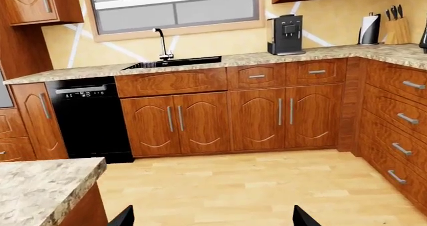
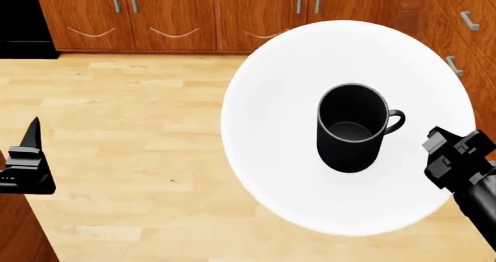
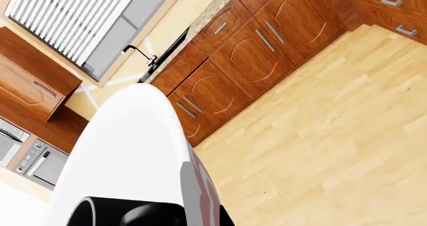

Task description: Place the cup inside the bowl on the dining table and move the bowl to any counter.

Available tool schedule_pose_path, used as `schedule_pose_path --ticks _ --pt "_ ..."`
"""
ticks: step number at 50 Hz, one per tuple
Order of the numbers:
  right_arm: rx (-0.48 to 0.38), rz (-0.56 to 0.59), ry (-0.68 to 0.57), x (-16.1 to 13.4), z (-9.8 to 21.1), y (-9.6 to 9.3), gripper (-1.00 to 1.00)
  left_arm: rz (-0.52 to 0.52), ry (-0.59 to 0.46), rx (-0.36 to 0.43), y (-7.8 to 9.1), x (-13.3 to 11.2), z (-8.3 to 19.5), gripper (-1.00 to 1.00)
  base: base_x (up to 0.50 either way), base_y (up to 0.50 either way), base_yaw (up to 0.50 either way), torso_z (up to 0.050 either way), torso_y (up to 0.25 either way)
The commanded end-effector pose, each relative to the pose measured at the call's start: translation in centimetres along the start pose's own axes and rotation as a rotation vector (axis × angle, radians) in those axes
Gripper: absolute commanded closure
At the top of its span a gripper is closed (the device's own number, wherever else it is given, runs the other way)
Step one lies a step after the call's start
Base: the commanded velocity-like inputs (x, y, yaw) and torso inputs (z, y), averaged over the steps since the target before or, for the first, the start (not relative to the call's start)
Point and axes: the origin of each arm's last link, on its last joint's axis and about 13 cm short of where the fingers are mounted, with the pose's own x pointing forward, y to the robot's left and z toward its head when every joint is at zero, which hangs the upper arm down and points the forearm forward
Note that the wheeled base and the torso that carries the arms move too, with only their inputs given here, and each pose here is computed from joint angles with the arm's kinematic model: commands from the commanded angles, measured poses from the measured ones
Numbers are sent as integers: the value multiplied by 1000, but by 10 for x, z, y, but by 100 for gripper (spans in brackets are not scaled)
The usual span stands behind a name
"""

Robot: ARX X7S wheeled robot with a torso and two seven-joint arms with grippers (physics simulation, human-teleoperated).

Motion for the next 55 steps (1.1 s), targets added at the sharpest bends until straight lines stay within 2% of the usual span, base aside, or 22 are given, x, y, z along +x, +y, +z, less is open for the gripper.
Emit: schedule_pose_path --ticks 1,38,44,55 --pt "11 31 -21 -1 3 2 100 4 -7 -4 1 0 0 -100 500 0 0 0 0" --pt "8 28 -18 -1 3 2 100 5 -6 -6 -1 2 -1 -100 500 0 0 0 2" --pt "8 29 -17 -1 3 2 100 5 -8 -6 3 1 0 -100 500 0 0 0 2" --pt "4 31 -15 -1 3 2 100 6 -9 -5 -1 2 1 -100 500 0 0 0 2"
